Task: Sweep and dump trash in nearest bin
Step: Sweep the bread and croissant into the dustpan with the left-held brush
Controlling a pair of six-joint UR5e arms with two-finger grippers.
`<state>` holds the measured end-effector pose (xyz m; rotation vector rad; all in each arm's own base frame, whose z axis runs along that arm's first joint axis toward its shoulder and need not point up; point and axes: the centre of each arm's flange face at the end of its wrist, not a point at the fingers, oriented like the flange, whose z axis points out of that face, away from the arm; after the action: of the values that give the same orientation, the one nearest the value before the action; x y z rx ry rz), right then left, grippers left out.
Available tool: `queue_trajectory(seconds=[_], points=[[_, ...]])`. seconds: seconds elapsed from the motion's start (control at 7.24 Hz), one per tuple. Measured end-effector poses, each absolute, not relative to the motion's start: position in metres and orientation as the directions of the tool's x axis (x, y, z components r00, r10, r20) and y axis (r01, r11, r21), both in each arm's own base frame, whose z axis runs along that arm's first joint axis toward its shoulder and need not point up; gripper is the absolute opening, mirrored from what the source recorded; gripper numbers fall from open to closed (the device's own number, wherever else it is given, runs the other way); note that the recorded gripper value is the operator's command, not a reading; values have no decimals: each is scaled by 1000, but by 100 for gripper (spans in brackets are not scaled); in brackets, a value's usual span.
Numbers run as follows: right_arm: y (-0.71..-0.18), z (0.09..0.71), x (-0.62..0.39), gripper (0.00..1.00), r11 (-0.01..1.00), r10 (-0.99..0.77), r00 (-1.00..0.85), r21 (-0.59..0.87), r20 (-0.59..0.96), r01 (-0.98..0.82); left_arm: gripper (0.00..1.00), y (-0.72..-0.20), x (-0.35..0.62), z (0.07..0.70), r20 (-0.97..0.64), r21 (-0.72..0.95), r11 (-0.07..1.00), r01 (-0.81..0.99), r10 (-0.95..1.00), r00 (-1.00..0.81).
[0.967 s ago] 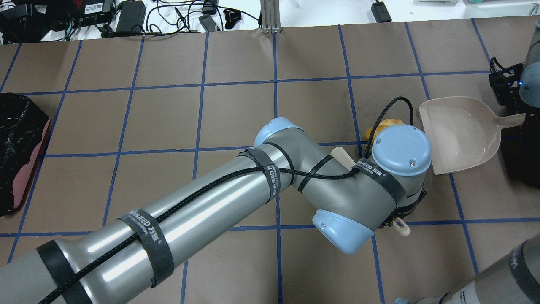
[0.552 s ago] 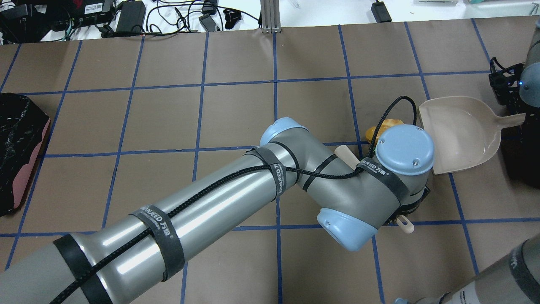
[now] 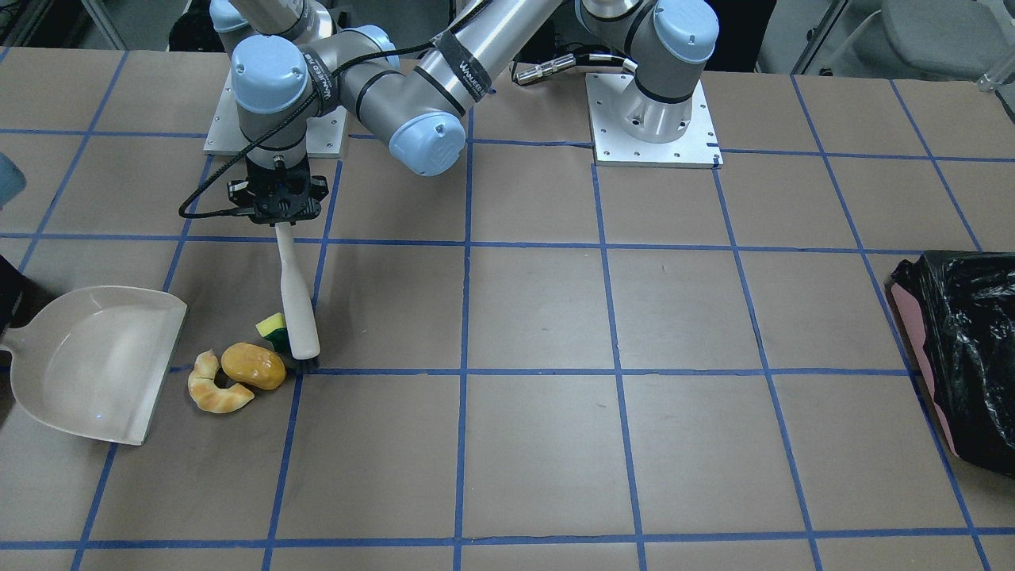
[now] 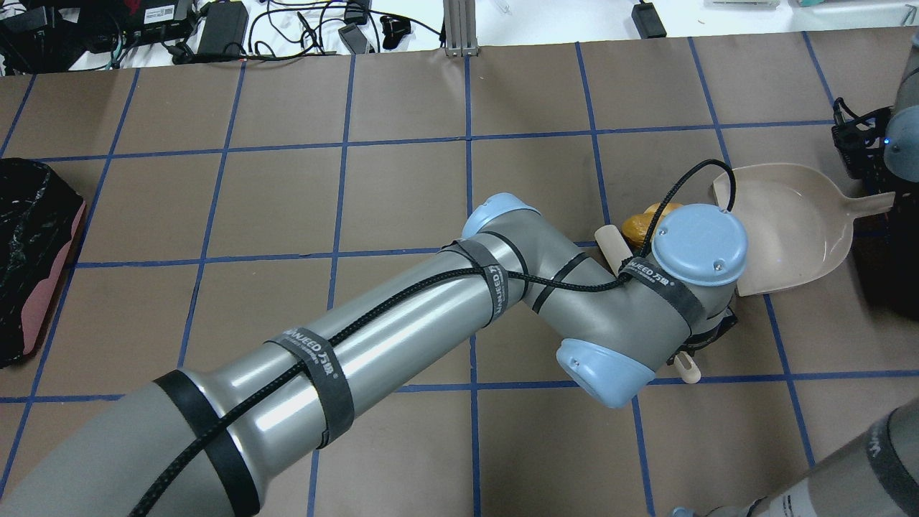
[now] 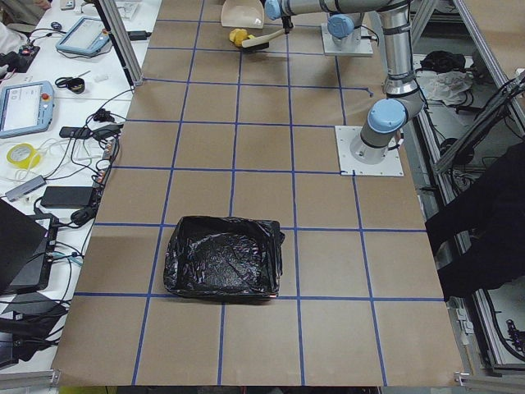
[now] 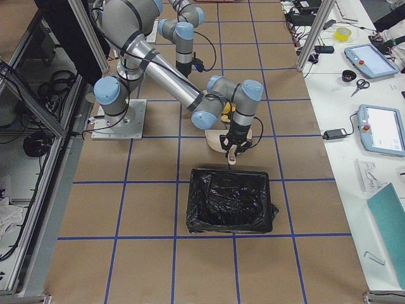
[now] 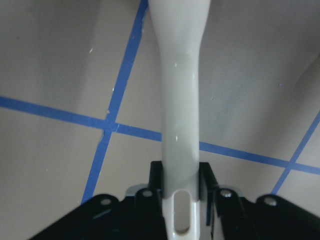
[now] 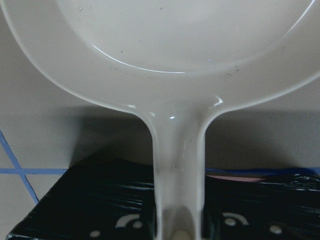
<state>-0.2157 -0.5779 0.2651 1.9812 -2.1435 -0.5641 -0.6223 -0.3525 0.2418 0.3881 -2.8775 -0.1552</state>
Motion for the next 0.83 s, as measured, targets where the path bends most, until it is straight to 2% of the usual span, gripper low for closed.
queue_trajectory(seconds=[0.55,0.83], points=[[-578,265,-215,0,35,-986,-93,382,-135,-923,0,-396,-663,231,246,5,999,-47,-47,-968],[-578,265,-215,0,34,-987,-93,383,-135,-923,0,-413,-681,223,261,-25,1000,-8,-2,-965]])
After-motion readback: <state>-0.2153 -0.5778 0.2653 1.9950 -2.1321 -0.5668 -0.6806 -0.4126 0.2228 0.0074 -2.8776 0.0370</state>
